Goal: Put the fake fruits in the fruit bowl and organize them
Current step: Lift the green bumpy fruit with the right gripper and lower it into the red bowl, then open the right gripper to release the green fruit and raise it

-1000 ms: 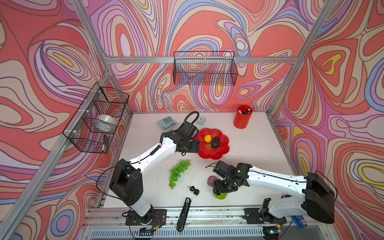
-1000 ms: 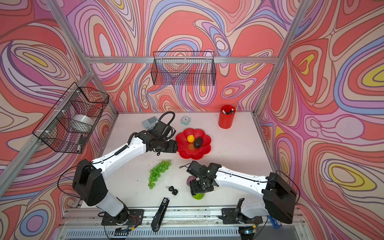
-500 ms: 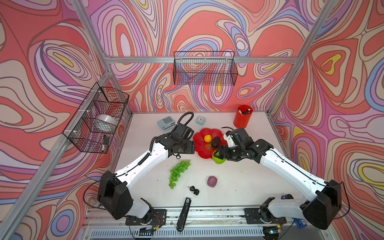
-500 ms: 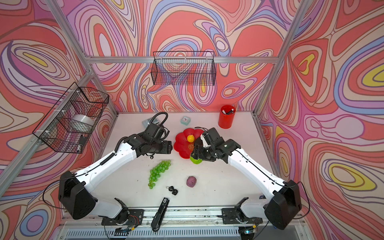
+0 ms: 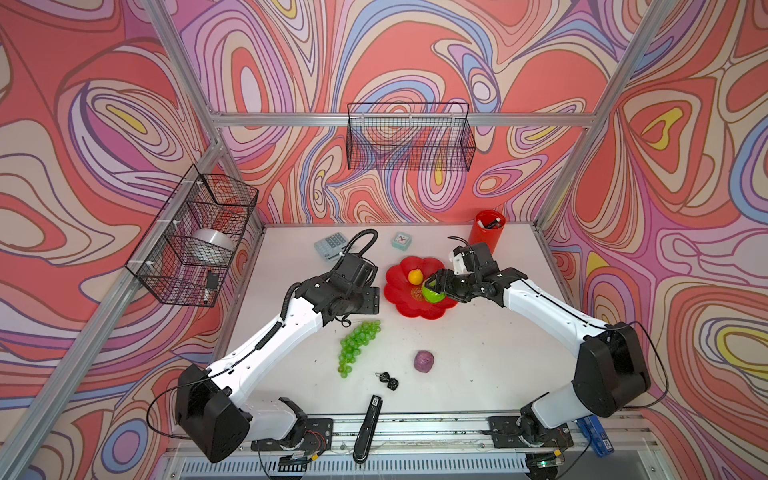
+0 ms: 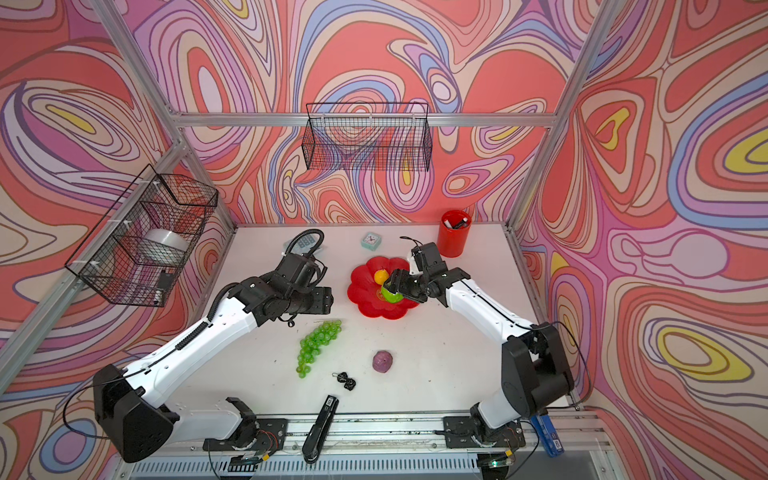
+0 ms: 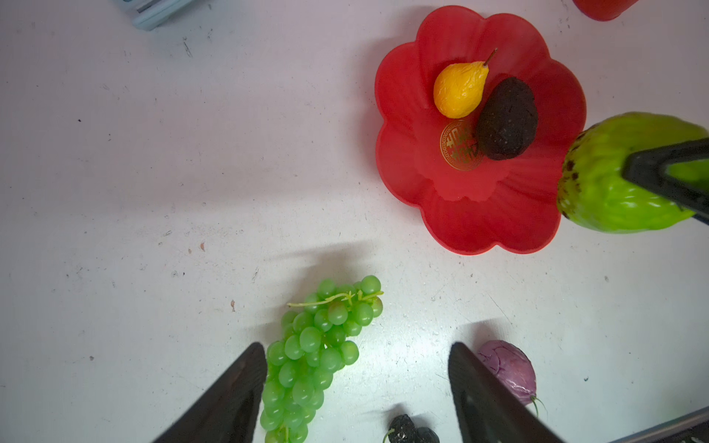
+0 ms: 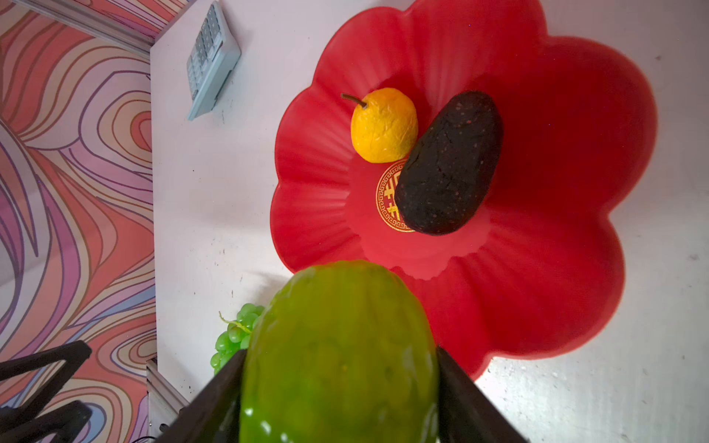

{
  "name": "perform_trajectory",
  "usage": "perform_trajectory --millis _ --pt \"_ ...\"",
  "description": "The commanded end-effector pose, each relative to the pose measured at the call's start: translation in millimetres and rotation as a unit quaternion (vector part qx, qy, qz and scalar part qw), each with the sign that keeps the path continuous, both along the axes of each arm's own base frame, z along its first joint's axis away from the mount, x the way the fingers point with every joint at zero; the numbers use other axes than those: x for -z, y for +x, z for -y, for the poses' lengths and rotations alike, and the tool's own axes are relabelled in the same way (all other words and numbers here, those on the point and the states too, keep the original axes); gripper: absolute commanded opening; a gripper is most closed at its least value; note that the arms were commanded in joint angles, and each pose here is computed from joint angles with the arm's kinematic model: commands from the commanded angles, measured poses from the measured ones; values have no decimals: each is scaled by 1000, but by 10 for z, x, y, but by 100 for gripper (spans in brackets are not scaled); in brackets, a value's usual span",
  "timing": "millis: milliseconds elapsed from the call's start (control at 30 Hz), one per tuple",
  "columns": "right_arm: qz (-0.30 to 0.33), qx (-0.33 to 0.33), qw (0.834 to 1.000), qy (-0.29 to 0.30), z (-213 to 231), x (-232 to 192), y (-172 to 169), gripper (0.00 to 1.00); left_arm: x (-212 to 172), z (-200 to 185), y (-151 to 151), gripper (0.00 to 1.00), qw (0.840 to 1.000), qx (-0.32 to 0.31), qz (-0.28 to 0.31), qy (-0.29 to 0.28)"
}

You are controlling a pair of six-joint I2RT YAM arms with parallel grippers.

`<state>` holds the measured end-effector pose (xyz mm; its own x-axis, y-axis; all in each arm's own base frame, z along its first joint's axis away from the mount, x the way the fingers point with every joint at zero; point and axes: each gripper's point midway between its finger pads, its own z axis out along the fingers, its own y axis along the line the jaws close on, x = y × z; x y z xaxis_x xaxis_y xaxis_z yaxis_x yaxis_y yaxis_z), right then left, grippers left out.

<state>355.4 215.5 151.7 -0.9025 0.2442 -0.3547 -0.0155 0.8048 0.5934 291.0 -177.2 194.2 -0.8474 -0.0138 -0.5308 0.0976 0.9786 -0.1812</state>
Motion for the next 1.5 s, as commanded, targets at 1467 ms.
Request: perform_trajectory --millis 1467 --pt "-12 -12 992 -121 164 662 323 80 139 -154 -37 81 999 -4 -11 36"
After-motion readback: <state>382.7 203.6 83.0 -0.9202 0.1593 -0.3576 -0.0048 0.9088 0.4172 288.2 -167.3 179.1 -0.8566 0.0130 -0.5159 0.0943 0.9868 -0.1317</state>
